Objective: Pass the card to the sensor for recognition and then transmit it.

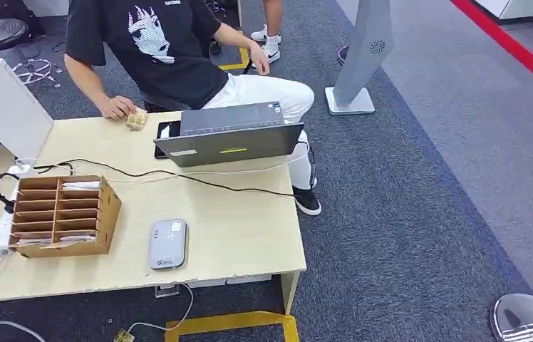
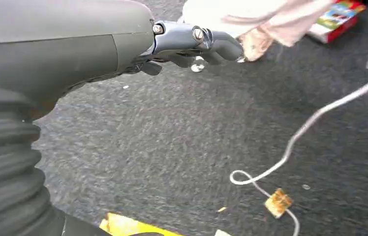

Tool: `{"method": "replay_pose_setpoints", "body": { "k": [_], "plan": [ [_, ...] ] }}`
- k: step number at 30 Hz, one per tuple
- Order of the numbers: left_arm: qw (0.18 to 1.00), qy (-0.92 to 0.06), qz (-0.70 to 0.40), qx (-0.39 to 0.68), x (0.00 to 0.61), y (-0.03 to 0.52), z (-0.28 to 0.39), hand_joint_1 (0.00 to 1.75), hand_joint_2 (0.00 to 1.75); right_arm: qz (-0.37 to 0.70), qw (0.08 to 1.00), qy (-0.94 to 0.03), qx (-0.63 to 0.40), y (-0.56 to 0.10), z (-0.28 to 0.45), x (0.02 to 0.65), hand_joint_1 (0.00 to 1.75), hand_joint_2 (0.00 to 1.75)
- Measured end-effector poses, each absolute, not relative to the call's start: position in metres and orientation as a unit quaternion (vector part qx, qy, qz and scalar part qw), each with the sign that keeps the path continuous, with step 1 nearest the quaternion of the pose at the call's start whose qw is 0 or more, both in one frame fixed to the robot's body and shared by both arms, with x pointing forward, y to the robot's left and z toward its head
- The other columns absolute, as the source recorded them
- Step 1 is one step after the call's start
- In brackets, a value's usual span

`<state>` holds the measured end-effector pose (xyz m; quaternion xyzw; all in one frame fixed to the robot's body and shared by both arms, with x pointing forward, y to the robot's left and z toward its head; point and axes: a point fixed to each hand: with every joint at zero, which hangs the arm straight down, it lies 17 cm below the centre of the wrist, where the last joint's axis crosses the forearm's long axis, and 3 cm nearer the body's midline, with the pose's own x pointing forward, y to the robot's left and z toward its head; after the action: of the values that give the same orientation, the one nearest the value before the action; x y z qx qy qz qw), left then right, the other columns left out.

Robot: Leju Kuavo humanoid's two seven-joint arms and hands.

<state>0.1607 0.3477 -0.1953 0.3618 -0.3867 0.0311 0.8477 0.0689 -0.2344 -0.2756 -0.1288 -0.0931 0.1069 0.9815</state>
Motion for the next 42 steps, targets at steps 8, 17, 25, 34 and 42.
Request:
{"method": "replay_pose_setpoints", "body": {
  "k": [8,17,25,34,42],
  "plan": [
    [0.834,-0.419,0.001,0.361,0.175,0.342,-0.185,0.00,1.75,0.113,0.980,-0.099,-0.129,-0.235,-0.276,0.069,0.00,1.75],
    [0.822,-0.448,-0.028,0.351,0.189,0.332,-0.177,0.00,1.75,0.112,0.981,-0.097,-0.129,-0.236,-0.276,0.068,0.00,1.75],
    [0.803,-0.484,-0.051,0.343,0.204,0.319,-0.163,0.00,1.75,0.101,0.983,-0.083,-0.130,-0.237,-0.277,0.063,0.00,1.75],
    [0.791,-0.512,-0.068,0.329,0.217,0.299,-0.151,0.00,1.75,0.095,0.984,-0.077,-0.130,-0.237,-0.277,0.061,0.00,1.75],
    [0.781,-0.533,-0.084,0.316,0.226,0.279,-0.143,0.00,1.75,0.083,0.986,-0.065,-0.130,-0.238,-0.277,0.058,0.00,1.75]
  ]
}}
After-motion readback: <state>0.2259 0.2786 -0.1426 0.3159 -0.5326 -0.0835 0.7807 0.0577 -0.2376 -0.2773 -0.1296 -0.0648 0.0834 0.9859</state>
